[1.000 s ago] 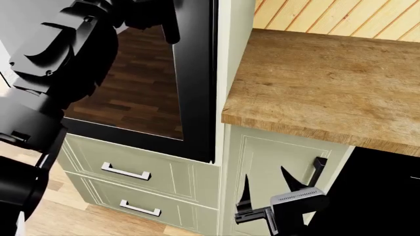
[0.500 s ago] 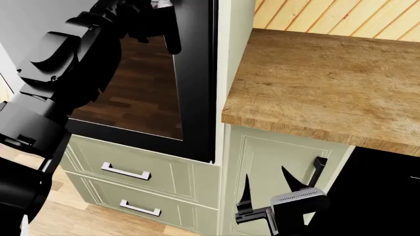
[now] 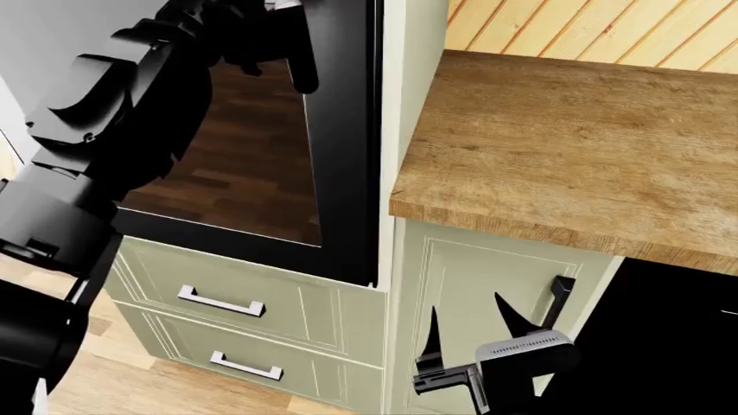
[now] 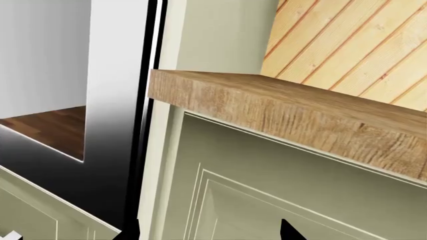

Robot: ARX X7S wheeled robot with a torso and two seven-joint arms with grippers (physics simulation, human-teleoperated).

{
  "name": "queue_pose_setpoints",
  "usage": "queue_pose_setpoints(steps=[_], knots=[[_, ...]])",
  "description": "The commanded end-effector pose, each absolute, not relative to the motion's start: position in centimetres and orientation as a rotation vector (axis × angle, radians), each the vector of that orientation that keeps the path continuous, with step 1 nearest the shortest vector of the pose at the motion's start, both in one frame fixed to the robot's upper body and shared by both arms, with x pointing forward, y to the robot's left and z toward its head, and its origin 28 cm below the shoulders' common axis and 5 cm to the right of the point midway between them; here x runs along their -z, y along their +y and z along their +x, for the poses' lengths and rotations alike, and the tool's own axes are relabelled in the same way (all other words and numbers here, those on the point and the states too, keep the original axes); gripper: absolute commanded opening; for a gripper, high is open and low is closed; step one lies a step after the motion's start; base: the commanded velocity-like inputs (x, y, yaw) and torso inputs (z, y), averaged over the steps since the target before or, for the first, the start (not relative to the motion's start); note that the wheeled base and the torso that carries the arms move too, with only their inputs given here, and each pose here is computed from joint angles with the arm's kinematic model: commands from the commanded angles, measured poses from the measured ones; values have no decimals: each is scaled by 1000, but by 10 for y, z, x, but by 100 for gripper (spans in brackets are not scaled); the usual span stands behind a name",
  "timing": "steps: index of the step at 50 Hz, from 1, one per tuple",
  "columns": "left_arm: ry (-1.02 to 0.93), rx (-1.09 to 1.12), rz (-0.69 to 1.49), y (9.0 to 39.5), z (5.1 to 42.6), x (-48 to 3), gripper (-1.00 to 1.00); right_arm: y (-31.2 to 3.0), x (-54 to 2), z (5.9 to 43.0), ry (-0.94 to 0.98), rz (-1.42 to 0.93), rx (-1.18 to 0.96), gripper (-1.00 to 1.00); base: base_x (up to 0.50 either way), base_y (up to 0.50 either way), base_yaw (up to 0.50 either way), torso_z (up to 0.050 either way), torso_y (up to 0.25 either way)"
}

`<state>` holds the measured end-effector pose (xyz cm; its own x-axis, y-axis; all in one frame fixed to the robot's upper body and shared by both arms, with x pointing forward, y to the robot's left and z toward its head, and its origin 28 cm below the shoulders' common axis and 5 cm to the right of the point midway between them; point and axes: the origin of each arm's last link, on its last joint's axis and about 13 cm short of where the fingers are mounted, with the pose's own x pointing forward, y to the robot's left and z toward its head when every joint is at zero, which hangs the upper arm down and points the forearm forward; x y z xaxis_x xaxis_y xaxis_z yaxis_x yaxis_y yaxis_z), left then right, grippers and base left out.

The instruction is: Open the oven door

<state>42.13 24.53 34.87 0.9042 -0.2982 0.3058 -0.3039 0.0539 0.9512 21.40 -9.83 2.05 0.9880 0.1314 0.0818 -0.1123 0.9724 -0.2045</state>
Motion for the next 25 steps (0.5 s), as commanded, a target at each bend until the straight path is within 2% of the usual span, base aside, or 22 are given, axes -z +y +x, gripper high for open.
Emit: queue_pose_setpoints(steps=[1, 25], knots=[[-565, -74, 1503, 246, 416, -365, -100, -98, -20, 214, -94, -200, -125, 100, 0, 0, 0, 0, 11], [-702, -104, 1508, 248, 385, -366, -100, -98, -20, 215, -93, -202, -131, 100, 0, 0, 0, 1, 3]])
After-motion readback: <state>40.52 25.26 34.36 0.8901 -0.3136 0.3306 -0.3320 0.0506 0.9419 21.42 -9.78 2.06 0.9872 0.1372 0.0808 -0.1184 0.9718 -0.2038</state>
